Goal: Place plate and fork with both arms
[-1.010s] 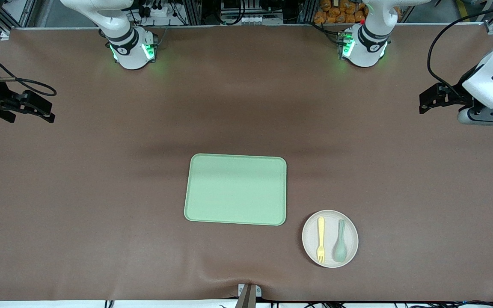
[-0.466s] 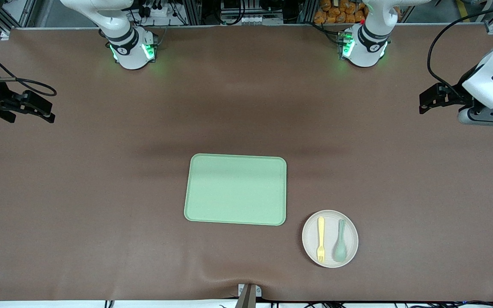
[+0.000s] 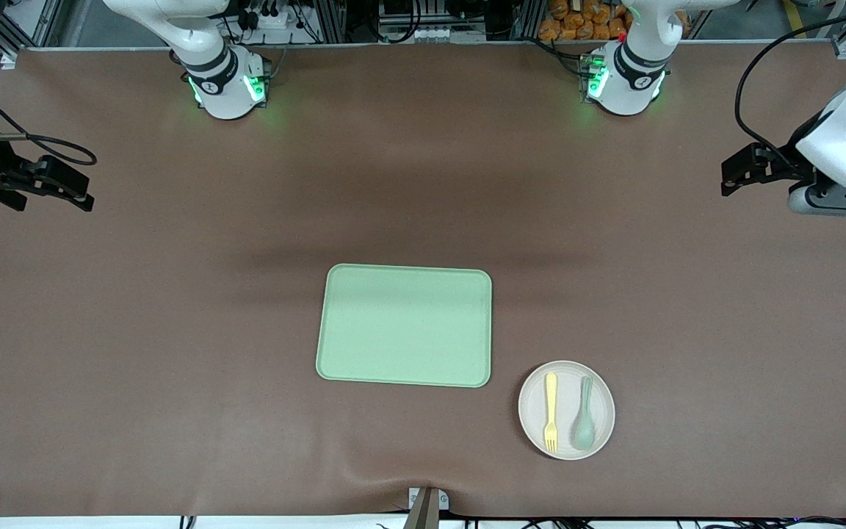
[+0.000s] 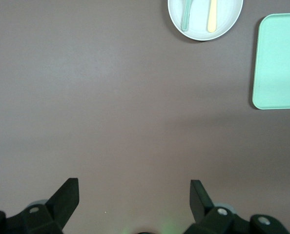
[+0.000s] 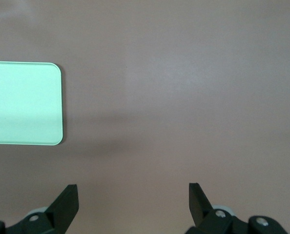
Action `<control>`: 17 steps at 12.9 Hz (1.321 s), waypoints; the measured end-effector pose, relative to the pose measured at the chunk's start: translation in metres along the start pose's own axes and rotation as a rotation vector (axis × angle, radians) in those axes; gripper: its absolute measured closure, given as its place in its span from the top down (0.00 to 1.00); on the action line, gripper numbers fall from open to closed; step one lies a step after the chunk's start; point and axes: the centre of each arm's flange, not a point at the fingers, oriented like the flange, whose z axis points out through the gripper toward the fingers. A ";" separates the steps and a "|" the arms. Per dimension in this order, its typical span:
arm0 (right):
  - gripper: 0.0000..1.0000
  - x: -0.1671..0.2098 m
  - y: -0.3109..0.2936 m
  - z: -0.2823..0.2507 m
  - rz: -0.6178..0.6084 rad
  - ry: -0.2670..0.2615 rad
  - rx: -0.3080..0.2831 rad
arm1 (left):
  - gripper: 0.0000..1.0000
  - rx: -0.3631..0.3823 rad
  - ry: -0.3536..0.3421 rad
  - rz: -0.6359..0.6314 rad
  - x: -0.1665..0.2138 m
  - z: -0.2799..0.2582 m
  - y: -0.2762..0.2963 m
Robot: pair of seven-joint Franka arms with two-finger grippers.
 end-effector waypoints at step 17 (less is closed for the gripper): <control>1.00 0.000 0.003 0.001 0.006 -0.002 0.000 | 1.00 -0.045 -0.152 -0.058 0.103 0.190 -0.037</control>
